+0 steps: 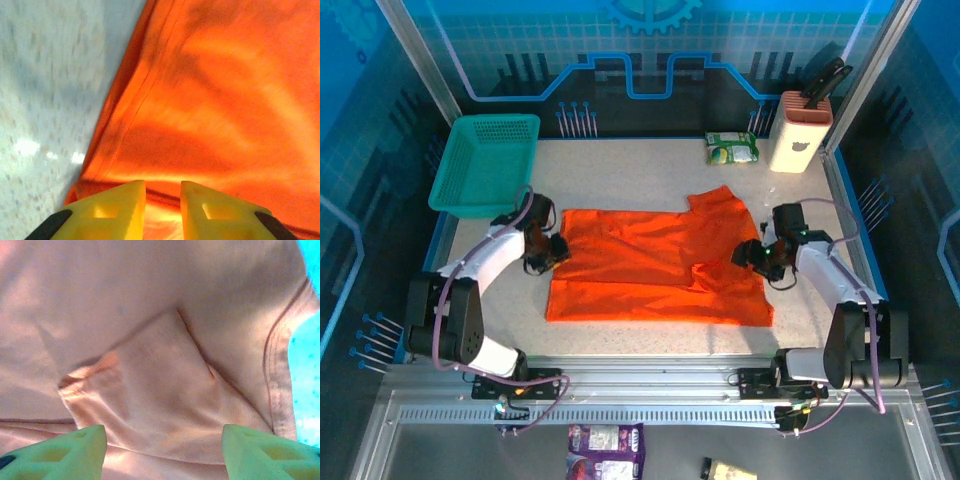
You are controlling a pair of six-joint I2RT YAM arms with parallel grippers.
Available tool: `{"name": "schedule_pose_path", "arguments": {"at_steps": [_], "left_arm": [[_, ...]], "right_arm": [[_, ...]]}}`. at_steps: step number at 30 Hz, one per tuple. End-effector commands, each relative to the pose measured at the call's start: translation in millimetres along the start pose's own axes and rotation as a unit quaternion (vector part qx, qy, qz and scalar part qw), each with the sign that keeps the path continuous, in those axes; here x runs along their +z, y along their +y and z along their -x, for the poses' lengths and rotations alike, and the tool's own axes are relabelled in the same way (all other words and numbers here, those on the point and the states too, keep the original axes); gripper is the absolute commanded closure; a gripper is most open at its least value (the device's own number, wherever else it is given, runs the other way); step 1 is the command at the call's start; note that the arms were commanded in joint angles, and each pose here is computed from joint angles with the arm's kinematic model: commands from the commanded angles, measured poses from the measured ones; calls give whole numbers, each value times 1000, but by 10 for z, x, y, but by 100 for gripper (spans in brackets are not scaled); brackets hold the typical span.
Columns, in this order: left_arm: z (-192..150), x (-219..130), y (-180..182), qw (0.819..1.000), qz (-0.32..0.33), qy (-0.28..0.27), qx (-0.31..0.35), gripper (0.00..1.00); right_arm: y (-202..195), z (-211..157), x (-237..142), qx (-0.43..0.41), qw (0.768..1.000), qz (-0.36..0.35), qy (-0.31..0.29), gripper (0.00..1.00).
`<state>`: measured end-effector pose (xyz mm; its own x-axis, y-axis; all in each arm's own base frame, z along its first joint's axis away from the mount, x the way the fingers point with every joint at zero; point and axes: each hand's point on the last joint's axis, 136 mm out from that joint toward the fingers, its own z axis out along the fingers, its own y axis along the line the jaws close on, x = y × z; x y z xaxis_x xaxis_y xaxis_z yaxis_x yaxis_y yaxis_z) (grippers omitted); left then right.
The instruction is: Fold the inside-out t-shirt
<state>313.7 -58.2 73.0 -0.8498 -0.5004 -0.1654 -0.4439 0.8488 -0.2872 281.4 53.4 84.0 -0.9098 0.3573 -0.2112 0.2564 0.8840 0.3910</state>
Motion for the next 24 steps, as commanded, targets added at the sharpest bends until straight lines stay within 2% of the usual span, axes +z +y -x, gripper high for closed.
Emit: {"name": "schedule_pose_path", "arguments": {"at_steps": [1,5,13,18,24], "left_arm": [[296,-36,-3,997,41,-20,62,71],[655,45,-211,993,42,-23,108,68],[1222,308,-321,983,98,-26,151,72],[1381,479,-225,980,132,-8,151,75],[1395,650,-207,983,117,15,143,75]], "right_arm": [[11,156,-185,-39,999,-22,-18,37],[60,262,-223,-49,998,-24,-21,36],[90,268,-245,-46,998,-17,-25,36],[70,256,-273,-47,998,-22,-29,36],[100,279,-305,-42,998,-18,-33,36]]}}
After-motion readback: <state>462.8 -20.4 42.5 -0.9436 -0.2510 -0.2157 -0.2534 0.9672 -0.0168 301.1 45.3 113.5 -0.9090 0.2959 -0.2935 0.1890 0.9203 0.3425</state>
